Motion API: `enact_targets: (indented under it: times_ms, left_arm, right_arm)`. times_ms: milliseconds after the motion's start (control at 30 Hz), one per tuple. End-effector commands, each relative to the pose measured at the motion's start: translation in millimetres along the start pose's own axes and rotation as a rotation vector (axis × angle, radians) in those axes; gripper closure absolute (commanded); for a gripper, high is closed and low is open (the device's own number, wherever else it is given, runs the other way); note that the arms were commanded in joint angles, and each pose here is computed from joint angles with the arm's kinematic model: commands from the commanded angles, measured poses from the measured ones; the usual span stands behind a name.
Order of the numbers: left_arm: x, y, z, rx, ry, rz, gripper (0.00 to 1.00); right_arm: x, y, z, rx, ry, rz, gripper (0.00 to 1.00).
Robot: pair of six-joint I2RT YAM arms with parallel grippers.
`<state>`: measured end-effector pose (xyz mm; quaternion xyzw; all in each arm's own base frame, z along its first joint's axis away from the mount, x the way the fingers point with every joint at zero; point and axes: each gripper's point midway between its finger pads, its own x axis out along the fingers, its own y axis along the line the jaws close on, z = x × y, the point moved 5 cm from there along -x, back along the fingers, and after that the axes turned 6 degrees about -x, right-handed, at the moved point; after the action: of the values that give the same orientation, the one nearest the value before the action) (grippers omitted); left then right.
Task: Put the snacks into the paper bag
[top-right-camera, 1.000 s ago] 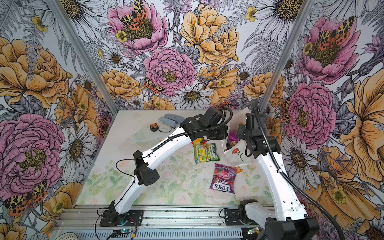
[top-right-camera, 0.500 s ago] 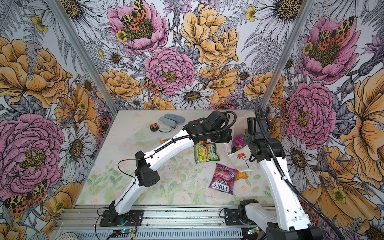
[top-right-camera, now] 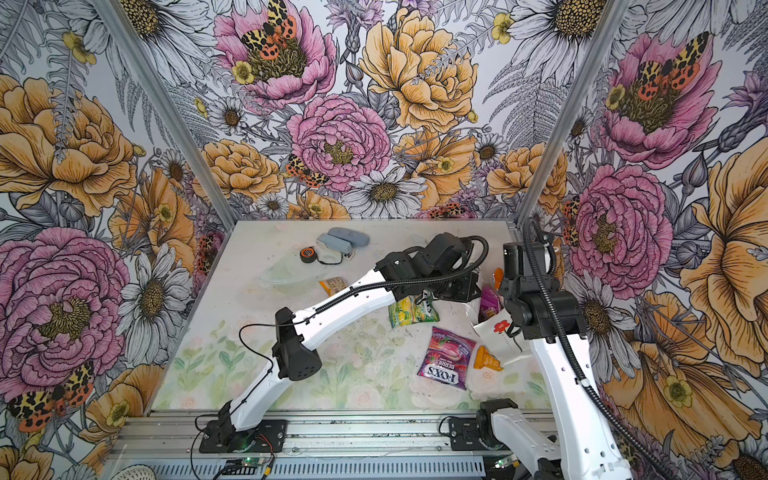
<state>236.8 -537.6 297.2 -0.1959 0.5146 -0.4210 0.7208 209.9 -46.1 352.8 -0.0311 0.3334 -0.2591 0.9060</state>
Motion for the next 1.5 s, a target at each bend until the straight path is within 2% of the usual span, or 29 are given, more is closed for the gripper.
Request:
enact_targets:
  times_ms: [0, 233, 500, 667, 833, 1233, 1467]
  left_arm:
    - [16.6, -10.4, -16.2, 0.004, 0.071, -0.079, 1.0]
    - [29.6, 2.1, -29.7, 0.001, 0.121, -0.049, 1.0]
    - [24.0, 30.0, -32.8, -0.004, 0.103, 0.062, 1.0]
    - [-12.4, 50.4, -22.0, 0.014, 0.018, 0.168, 1.0]
    - [-67.2, 78.9, -8.4, 0.006, -0.078, 0.259, 1.0]
    - [-183.2, 139.4, 21.6, -0.067, -0.274, 0.377, 1.0]
    - [-190.1, 104.0, 44.5, 0.002, -0.315, 0.289, 1.0]
  right_arm:
    - [-14.4, -17.6, 13.5, 0.091, -0.107, -0.066, 1.0]
    - [-8.1, -12.6, 2.9, 0.08, -0.066, -0.05, 1.0]
    - [11.0, 15.5, -32.9, 0.12, 0.06, 0.104, 1.0]
    - [9.9, 33.5, -36.0, 0.164, 0.084, 0.229, 1.0]
    - [-0.1, 55.8, -26.6, 0.19, 0.062, 0.331, 1.0]
    - [-7.2, 157.6, -6.5, 0.227, 0.058, 0.659, 1.0]
    - [-2.9, 154.6, 19.6, 0.161, -0.041, 0.582, 1.0]
